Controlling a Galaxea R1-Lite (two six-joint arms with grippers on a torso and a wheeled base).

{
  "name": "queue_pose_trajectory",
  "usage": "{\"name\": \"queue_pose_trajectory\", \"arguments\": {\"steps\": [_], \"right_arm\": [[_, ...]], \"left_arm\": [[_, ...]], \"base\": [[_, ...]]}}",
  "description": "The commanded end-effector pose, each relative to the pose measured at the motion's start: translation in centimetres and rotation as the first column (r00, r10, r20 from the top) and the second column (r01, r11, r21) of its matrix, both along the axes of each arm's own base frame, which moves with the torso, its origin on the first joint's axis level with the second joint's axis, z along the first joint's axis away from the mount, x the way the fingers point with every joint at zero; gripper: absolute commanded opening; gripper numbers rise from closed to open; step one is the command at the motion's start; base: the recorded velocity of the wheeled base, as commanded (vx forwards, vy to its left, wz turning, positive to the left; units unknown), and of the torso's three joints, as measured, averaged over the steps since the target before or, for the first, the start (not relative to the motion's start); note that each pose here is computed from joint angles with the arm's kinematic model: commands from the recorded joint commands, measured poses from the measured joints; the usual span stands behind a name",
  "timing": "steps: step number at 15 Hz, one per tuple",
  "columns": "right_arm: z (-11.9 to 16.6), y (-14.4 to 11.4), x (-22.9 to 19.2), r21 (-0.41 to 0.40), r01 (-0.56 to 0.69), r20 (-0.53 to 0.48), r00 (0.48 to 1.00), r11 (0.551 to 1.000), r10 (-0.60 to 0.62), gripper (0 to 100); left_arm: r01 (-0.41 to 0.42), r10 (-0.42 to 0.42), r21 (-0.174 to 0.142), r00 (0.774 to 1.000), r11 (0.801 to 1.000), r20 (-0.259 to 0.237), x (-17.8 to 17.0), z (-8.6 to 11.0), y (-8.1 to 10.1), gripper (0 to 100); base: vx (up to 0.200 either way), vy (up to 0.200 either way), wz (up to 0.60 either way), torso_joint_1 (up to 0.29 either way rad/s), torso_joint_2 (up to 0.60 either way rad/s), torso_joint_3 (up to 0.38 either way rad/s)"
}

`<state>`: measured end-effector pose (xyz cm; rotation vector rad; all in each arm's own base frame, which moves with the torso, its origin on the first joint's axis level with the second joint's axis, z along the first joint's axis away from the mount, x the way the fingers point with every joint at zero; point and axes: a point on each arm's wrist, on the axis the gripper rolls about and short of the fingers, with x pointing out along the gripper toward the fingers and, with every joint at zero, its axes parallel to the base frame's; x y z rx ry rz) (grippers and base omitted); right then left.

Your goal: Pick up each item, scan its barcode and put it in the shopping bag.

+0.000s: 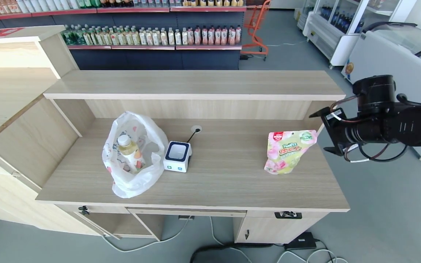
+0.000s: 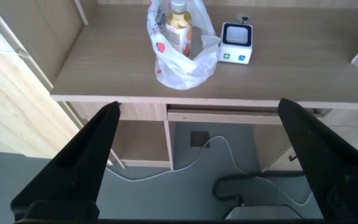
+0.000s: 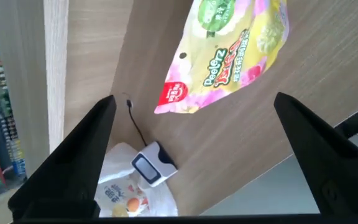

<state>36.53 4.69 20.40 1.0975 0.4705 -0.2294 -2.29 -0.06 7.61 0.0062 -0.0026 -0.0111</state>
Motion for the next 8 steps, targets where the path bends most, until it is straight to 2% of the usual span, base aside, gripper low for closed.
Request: {"name": "queue_pose_trajectory", "arguments": {"steps": [1, 5, 8], "right_arm": [[-3.6, 3.2, 4.8, 0.037, -0.03, -0.067, 0.997, 0.999, 0.032, 100], [-6.8, 4.1, 7.5, 0.042, -0.03, -0.111, 0.993, 0.999, 0.035, 100], [-7.3, 4.2, 8.5, 0.053, -0.021, -0.103, 0.994, 0.998, 0.026, 100]], "left_arm": [[0.001, -0.001, 0.0, 1.0, 1.0, 0.001, 0.0, 0.0, 0.0, 100], [0.001, -0.001, 0.0, 1.0, 1.0, 0.001, 0.0, 0.0, 0.0, 100], [0.001, -0.001, 0.0, 1.0, 1.0, 0.001, 0.0, 0.0, 0.0, 100]], "base": [[0.0, 0.0, 0.0, 0.0, 0.0, 0.0], [0.0, 0.0, 0.0, 0.0, 0.0, 0.0], [0.0, 0.0, 0.0, 0.0, 0.0, 0.0]]}}
